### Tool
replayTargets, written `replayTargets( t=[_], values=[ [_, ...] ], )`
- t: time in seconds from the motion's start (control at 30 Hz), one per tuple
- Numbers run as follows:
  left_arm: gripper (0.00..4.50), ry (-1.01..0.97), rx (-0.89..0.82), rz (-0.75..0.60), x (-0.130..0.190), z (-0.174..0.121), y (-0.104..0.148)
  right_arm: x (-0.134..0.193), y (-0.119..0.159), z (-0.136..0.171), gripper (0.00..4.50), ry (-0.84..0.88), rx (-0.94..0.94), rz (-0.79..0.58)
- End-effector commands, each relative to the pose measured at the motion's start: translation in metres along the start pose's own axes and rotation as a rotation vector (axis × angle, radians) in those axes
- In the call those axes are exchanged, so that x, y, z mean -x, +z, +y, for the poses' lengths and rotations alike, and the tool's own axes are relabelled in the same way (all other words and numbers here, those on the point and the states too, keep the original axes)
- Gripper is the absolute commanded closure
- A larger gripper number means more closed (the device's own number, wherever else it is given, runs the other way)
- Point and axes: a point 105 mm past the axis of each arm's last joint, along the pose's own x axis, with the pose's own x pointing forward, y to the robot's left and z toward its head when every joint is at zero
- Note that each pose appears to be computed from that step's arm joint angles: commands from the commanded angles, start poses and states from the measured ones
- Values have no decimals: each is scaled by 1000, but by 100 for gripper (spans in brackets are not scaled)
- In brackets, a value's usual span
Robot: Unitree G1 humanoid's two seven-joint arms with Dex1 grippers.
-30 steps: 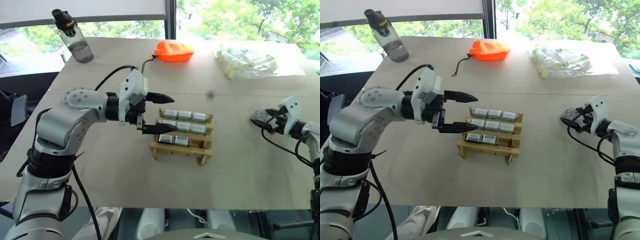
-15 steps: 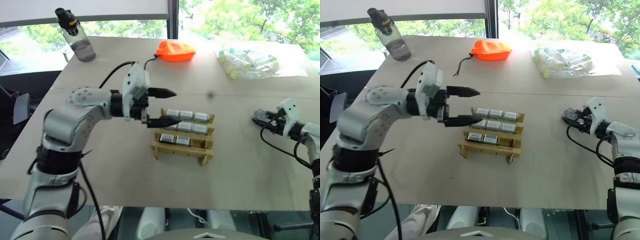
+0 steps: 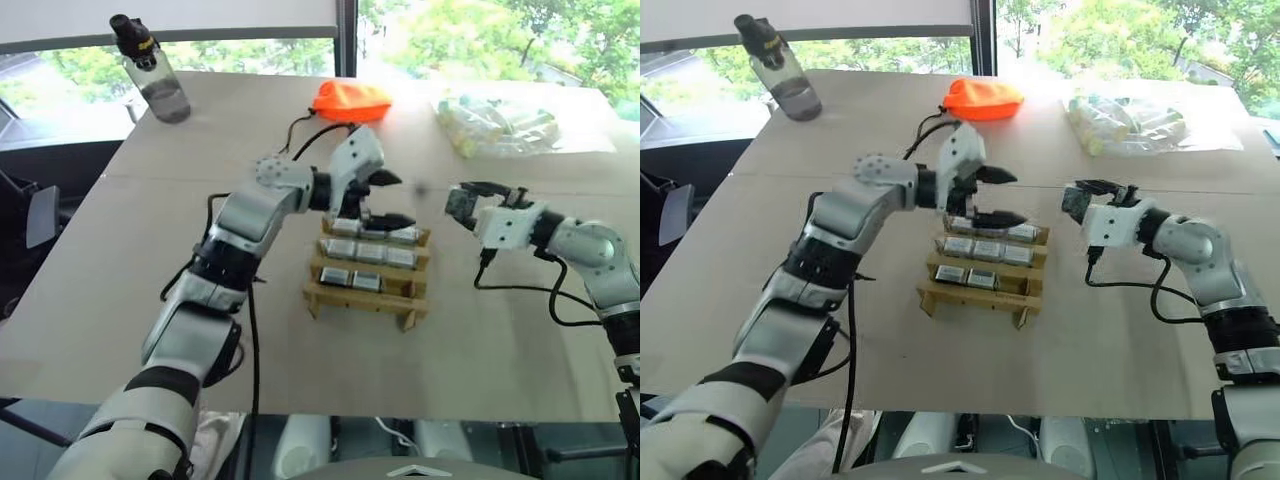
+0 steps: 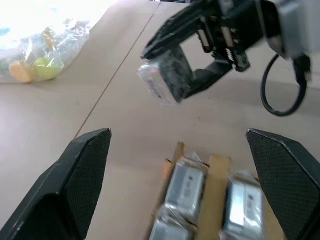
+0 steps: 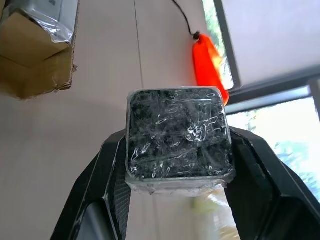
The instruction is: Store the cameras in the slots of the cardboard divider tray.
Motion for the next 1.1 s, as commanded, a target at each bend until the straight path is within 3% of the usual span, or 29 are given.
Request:
replayTargets(
  t=[0.03,0.27,0.8,1.07,1.1],
  values=[
    [0,-6,17,-40,-2,10,21,-5,28,-27,250,-57,332,-122],
    [0,-72,61,-15,-10,5,23,-14,50,-25,250,-71,533,-260],
    [0,-169,26,99,-4,-6,9,-24,43,-13,250,-28,596,-283],
    [370,-179,5,98,-8,-8,11,-26,48,-13,250,-33,589,-305],
    [373,-178,-4,102,-8,-7,11,-26,47,-12,250,-29,585,-306]
  ],
)
